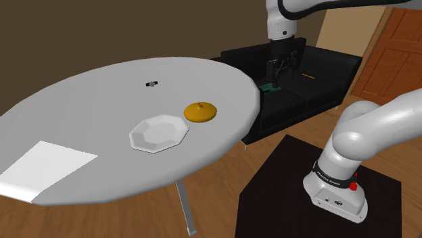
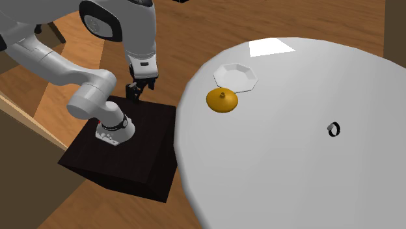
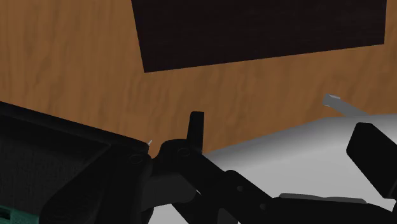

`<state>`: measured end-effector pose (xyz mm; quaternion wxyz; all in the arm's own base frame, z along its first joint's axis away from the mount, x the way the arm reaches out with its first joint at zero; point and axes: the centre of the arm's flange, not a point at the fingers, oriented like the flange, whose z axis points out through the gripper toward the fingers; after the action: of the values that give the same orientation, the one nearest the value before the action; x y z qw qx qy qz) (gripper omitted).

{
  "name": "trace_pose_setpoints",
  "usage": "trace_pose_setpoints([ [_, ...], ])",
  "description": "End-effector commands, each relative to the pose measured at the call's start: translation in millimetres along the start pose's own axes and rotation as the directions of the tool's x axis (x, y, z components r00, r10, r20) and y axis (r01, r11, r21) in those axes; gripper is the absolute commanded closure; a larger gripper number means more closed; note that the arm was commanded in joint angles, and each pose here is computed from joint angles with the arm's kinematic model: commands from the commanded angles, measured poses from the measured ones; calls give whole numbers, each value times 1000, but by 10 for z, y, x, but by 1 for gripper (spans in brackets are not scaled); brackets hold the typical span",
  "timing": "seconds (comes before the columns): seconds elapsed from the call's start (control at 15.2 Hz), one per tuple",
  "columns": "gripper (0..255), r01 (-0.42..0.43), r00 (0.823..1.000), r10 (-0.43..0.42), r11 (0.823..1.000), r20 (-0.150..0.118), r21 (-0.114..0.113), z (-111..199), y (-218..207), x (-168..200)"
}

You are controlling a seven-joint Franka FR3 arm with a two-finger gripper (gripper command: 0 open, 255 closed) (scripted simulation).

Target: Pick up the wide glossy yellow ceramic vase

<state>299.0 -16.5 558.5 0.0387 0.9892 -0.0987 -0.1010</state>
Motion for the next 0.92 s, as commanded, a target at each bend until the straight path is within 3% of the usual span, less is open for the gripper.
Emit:
trace_pose_setpoints([
  [0.0,0,0,1000,0,1000,0,0,0,0,0],
  [0.86,0,30,997,-29,999,-78,21,38,-1148,1122],
])
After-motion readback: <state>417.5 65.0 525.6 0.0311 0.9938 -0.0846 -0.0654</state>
